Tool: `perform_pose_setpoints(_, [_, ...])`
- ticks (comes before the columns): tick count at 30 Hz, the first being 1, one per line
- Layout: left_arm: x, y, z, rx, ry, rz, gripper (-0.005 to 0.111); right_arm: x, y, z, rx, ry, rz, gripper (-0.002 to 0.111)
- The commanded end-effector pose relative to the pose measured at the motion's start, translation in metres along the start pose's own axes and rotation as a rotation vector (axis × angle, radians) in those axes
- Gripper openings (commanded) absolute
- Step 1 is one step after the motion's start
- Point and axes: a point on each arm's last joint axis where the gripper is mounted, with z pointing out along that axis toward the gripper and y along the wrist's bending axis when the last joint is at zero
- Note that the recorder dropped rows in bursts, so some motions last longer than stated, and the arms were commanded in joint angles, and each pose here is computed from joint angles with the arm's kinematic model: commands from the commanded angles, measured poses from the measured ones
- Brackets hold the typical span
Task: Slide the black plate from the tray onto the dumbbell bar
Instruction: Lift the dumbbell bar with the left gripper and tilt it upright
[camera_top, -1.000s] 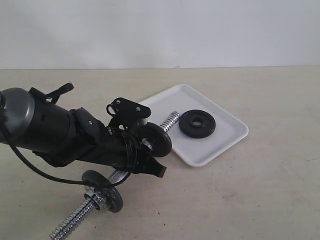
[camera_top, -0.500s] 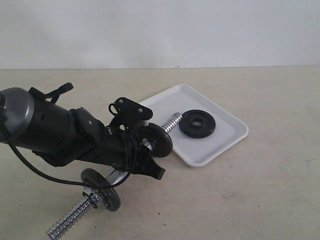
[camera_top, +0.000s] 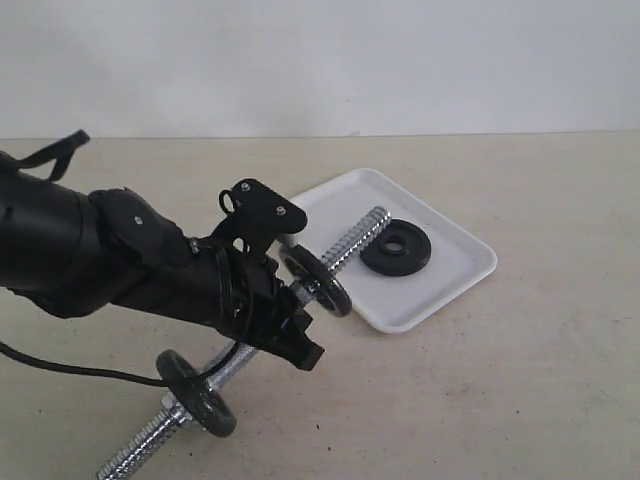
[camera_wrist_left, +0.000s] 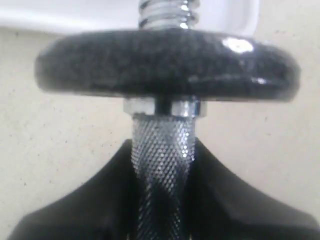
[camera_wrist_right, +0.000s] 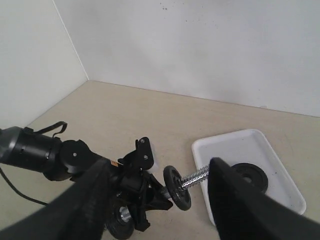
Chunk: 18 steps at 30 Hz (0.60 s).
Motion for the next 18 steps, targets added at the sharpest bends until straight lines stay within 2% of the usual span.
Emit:
perform_pose_setpoints(1, [-0.028,0.002,-0.03,-0.027,-0.132,0.035,0.004,0.0,0.001,0.0,-0.007,0.01,-0.011,0.054])
perform_pose_setpoints(6, [-0.031,0.0,-0.038,-0.013,-0.146,0.041,0.004,0.001,0.001,0.0,-0.011,0.02,-0.022,0.054])
perform_pose_setpoints(11, [-0.034,-0.002,-0.046,-0.005,-0.156,0.123,0.004,0.0,0.0,0.002,-0.015,0.017,-0.061,0.054])
perform_pose_setpoints(14, [-0.036,0.002,-0.054,-0.018,-0.177,0.118,0.004,-0.001,-0.005,0.011,-0.013,0.043,-0.09,0.054])
perform_pose_setpoints(16, [-0.037,0.01,-0.059,-0.035,-0.189,0.087,0.004,-0.002,-0.01,0.019,-0.02,0.067,-0.089,0.058])
perform_pose_setpoints(18, [-0.037,0.019,-0.064,-0.056,-0.198,0.056,0.004,-0.003,-0.015,0.028,-0.019,0.091,-0.077,0.069])
